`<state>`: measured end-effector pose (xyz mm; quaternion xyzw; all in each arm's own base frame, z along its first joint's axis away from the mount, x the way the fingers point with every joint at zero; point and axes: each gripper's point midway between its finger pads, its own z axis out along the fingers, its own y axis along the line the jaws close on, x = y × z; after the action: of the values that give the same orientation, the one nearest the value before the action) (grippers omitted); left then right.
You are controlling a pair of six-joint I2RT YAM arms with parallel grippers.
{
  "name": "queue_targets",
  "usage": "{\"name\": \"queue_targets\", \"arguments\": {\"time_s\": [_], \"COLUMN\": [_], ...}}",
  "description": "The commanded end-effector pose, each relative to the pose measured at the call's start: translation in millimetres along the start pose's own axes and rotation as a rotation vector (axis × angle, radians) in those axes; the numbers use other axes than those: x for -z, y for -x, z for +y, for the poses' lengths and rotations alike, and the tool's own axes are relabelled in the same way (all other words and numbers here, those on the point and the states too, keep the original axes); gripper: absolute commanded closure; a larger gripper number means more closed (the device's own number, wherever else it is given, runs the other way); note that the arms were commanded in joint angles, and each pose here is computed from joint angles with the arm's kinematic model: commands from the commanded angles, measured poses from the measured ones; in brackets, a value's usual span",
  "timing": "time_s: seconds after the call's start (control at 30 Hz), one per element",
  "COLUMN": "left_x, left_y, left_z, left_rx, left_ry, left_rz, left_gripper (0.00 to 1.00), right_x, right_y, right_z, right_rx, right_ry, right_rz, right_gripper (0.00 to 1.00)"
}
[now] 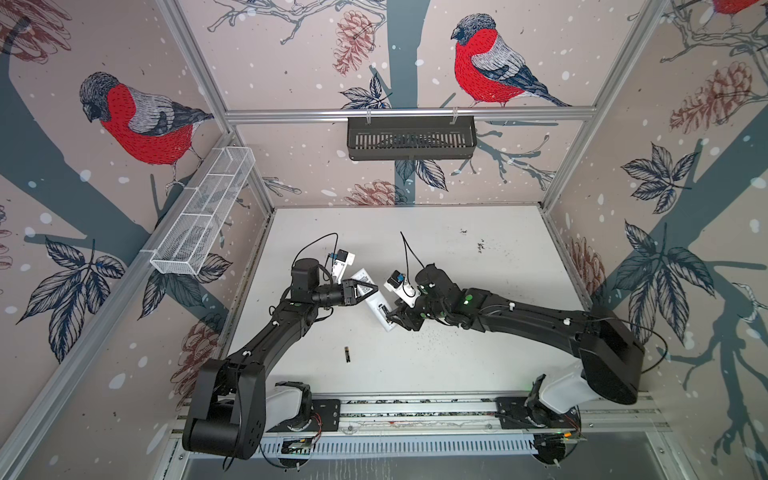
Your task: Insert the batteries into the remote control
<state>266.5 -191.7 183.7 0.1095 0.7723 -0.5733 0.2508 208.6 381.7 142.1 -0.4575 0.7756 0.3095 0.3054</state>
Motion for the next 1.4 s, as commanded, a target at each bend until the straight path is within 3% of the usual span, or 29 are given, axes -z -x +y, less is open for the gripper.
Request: {"name": "queue_targets", "arguments": {"time_s": [0.0, 0.2, 0.37, 0.6, 0.63, 0.83, 0.93, 1.13, 1.27, 1.37], "left_x": [0.2, -0.7, -1.8, -2.5, -2.6, 6.0, 17.4, 54.9, 92.1, 108.6], "left_y": [1.7, 1.6, 0.1, 0.1, -0.3, 4.7, 8.5, 20.6, 27.6, 35.4], "left_z": [-5.9, -7.8, -9.7, -6.7, -4.1, 22.3, 38.7, 73.7, 93.0, 90.0], "left_rx": [-0.029, -0.033, -0.041, -0.04, -0.038, -0.04, -0.023, -0.035, -0.06, -0.106], "left_ry": [-0.021, -0.026, -0.028, -0.014, 0.0, 0.176, 0.271, 0.616, 0.876, 0.96], "left_rz": [0.003, 0.005, 0.013, 0.016, 0.017, 0.0, -0.025, -0.089, -0.152, -0.186], "left_gripper": [1.0, 1.0, 1.0, 1.0, 1.0, 1.0, 1.0, 1.0, 1.0, 1.0], "right_x": [-3.1, -7.9, -9.1, -9.5, -8.9, 3.9, 8.3, -12.3, -38.6, -61.9], "right_y": [3.0, 1.6, 0.1, 1.5, 1.9, 10.1, 10.6, -0.8, -6.2, -13.7], "right_z": [2.6, -4.8, -9.2, -10.0, -10.2, -9.4, -7.7, -2.6, 8.6, 29.9], "right_rx": [-0.001, -0.021, -0.032, -0.034, -0.038, -0.048, -0.053, -0.079, -0.189, -0.204], "right_ry": [0.025, 0.01, 0.014, 0.023, 0.028, 0.034, 0.029, -0.041, -0.089, -0.098], "right_rz": [-0.012, -0.004, 0.0, -0.009, -0.01, -0.053, -0.062, -0.006, 0.006, 0.053], "right_gripper": [0.46, 0.66, 0.73, 0.75, 0.74, 0.43, 0.33, 0.3, 0.31, 0.31]}}
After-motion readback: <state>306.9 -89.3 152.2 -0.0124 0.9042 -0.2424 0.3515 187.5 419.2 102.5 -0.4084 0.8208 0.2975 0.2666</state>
